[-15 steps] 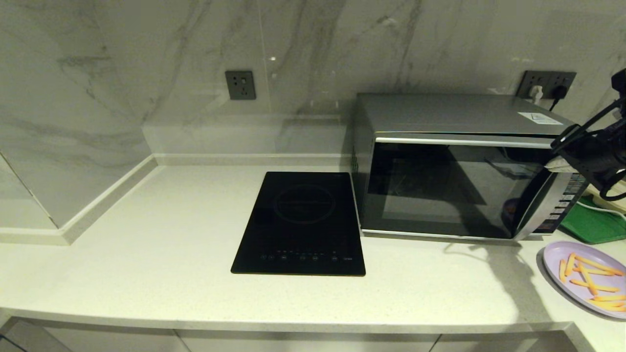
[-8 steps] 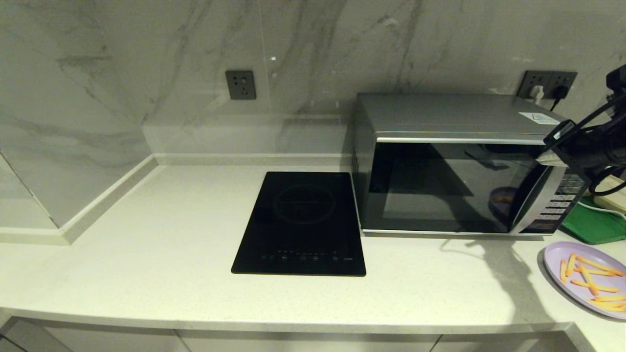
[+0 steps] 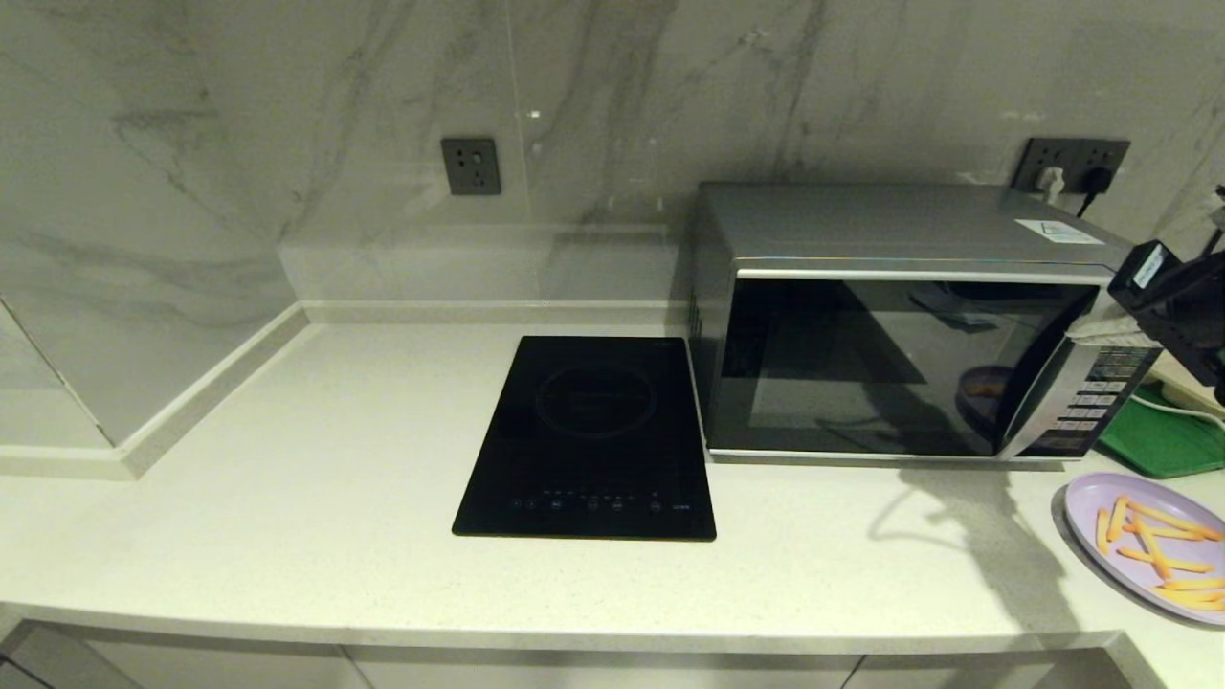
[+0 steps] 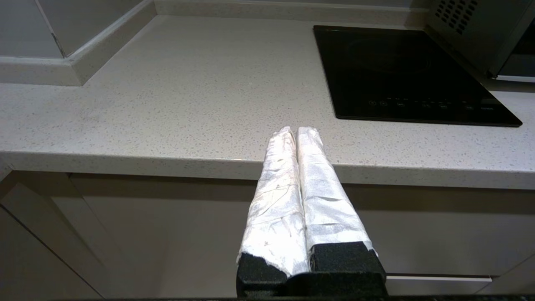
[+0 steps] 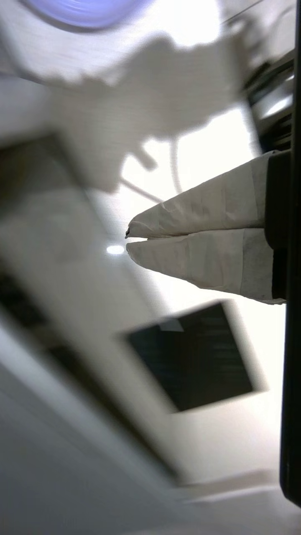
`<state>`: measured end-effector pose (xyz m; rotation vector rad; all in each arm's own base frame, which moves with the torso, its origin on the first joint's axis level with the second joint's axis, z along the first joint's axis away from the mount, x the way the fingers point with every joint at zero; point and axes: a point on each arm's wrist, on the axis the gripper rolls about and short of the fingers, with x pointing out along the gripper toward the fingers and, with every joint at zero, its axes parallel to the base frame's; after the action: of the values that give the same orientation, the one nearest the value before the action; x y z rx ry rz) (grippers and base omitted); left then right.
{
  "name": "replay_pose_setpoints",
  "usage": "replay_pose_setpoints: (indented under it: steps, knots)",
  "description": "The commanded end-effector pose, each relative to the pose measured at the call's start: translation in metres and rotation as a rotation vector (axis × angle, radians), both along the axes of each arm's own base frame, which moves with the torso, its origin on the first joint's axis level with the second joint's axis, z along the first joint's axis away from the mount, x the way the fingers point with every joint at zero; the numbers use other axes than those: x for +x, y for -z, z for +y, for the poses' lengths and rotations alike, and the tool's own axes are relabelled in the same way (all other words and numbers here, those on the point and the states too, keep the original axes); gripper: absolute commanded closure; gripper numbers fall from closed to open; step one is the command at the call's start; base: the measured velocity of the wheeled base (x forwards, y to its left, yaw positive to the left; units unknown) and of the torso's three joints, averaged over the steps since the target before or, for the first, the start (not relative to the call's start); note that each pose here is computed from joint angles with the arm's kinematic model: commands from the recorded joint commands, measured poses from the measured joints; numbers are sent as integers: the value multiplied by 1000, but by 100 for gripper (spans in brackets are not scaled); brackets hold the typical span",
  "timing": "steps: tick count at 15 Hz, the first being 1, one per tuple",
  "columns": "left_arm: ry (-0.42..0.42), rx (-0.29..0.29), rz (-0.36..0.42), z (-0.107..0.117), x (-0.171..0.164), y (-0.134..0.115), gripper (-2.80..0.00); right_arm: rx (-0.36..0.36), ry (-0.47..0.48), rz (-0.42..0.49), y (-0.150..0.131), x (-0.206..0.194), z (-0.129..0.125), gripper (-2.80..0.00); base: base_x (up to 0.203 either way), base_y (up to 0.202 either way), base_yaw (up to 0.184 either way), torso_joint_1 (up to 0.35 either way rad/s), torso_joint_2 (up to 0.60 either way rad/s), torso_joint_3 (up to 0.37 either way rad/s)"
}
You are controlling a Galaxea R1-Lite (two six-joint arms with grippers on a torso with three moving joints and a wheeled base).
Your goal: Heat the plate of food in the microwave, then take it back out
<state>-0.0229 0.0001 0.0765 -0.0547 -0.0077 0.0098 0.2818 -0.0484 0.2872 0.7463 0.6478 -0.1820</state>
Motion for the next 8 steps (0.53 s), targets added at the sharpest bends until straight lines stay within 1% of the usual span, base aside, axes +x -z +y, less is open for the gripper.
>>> replay_pose_setpoints:
  steps: [1, 3, 5, 6, 8]
  knots:
    - [-1, -1, 0, 0, 0, 0, 0, -16, -118, 36, -22, -62, 14, 0, 0, 0, 0, 0, 0, 0]
    - [-1, -1, 0, 0, 0, 0, 0, -89, -221, 68, -28, -100, 22, 0, 0, 0, 0, 0, 0, 0]
    - [-1, -1, 0, 0, 0, 0, 0, -130, -275, 59, -33, -144, 31, 0, 0, 0, 0, 0, 0, 0]
    - [-1, -1, 0, 0, 0, 0, 0, -149, -293, 40, -31, -170, 36, 0, 0, 0, 0, 0, 0, 0]
    - [-1, -1, 0, 0, 0, 0, 0, -198, -314, -28, -24, -225, 46, 0, 0, 0, 0, 0, 0, 0]
